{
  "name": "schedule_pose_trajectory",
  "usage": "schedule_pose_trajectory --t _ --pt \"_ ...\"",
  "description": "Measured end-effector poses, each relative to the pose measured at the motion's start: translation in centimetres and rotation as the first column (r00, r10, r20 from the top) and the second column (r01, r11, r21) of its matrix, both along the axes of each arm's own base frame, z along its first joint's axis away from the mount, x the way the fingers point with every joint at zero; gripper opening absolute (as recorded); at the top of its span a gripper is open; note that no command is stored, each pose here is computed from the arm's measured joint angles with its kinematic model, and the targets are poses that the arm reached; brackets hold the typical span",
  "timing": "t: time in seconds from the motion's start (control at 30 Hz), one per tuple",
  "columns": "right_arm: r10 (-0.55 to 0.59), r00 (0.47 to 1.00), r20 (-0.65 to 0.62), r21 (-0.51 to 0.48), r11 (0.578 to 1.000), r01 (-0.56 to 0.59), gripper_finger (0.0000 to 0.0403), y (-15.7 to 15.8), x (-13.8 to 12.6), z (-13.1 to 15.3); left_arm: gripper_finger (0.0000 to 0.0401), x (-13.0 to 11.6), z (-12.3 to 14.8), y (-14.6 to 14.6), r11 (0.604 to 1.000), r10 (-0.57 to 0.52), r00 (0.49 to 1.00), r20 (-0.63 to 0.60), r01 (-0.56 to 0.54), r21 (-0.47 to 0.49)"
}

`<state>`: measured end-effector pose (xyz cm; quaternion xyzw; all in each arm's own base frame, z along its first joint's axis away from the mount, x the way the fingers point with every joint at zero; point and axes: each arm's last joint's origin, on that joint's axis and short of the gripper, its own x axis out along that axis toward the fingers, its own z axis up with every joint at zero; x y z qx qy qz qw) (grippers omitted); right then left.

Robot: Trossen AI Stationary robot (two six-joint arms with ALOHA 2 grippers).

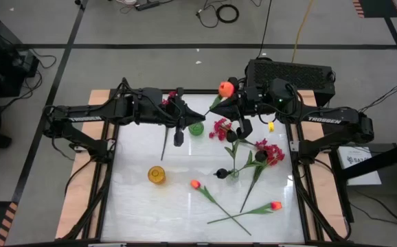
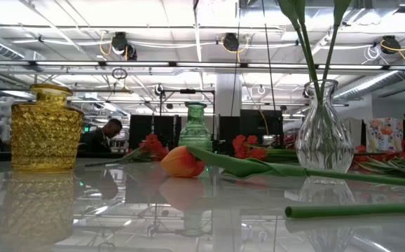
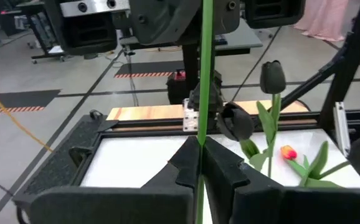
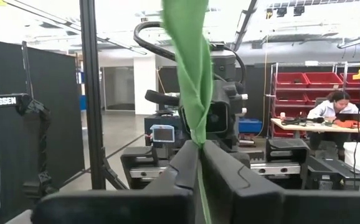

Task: Sort flowers into vase by color
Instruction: Put the top orange flower into the green vase

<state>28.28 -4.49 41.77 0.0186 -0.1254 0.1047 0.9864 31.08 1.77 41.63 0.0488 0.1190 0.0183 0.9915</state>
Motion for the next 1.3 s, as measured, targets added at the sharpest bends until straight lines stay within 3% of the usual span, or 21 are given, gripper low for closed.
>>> schedule_pose_trajectory --t 0.13,0.3,0.53,0.77,0.97,1.2,1.3 --pt "-0.015 1.000 -0.002 0.004 1.000 0.015 0.0005 -0.1 0.0 0.0 0.0060 0.0 0.0 0.1 0.998 0.050 0.999 -0.002 -0.050 -0.038" --pt "-0.058 0.998 0.005 0.011 0.998 0.058 0.0001 -0.1 -0.2 0.2 0.0139 -0.2 -0.5 0.0 0.993 0.083 0.995 -0.053 -0.087 -0.080" --pt "-0.121 0.992 0.032 0.008 0.993 0.120 0.0001 -0.8 -2.6 1.6 0.0235 -0.6 -1.5 -0.8 0.957 0.287 0.947 -0.148 -0.290 0.000" --pt "-0.199 0.979 -0.041 -0.008 0.980 0.199 0.0000 -1.9 -5.3 2.0 0.0246 -1.4 -3.1 -2.8 0.945 0.312 0.907 -0.282 -0.327 -0.005" --pt "-0.236 0.967 -0.100 -0.019 0.972 0.236 0.0000 -2.3 -6.9 2.0 0.0246 -1.9 -5.9 -4.9 0.919 0.387 0.862 -0.328 -0.387 0.069" --pt "-0.278 0.960 -0.014 -0.027 0.960 0.278 0.0000 -1.5 -11.2 3.9 0.0246 -2.4 -8.3 -6.4 0.885 0.460 0.824 -0.330 -0.454 0.099" --pt "-0.282 0.959 -0.033 -0.025 0.959 0.281 0.0000 -0.9 -12.6 4.0 0.0246 -2.4 -9.3 -7.1 0.892 0.448 0.833 -0.324 -0.439 0.104"
